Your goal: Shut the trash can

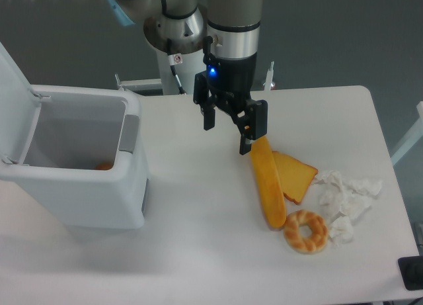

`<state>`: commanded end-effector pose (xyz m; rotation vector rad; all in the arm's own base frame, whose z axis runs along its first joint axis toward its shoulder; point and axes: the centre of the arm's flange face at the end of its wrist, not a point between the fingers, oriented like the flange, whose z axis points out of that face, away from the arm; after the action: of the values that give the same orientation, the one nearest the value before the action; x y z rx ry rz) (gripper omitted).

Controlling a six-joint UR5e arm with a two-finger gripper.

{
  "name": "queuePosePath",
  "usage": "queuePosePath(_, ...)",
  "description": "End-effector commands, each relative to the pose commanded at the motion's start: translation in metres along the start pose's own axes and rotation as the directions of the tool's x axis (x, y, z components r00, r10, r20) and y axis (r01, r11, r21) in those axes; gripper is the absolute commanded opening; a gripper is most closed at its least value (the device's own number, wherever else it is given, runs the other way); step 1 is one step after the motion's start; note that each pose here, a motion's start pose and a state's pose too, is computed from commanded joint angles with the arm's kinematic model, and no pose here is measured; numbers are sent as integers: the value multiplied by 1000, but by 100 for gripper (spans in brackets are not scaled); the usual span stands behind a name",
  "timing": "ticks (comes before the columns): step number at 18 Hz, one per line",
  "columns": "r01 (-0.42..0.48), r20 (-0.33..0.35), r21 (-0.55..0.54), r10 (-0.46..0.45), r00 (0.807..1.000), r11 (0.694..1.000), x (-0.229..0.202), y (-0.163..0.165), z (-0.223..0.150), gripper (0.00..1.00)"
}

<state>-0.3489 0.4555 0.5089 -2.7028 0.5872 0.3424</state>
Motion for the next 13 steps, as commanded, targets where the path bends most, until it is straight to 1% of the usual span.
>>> queuePosePath(10,1,5,20,-1,1000,1000,-1,-3,-5,100)
queuePosePath(11,6,7,19,-6,1000,1000,-1,-3,-6,100)
queuePosePath(13,59,7,22,-60,998,998,-1,-4,-7,100)
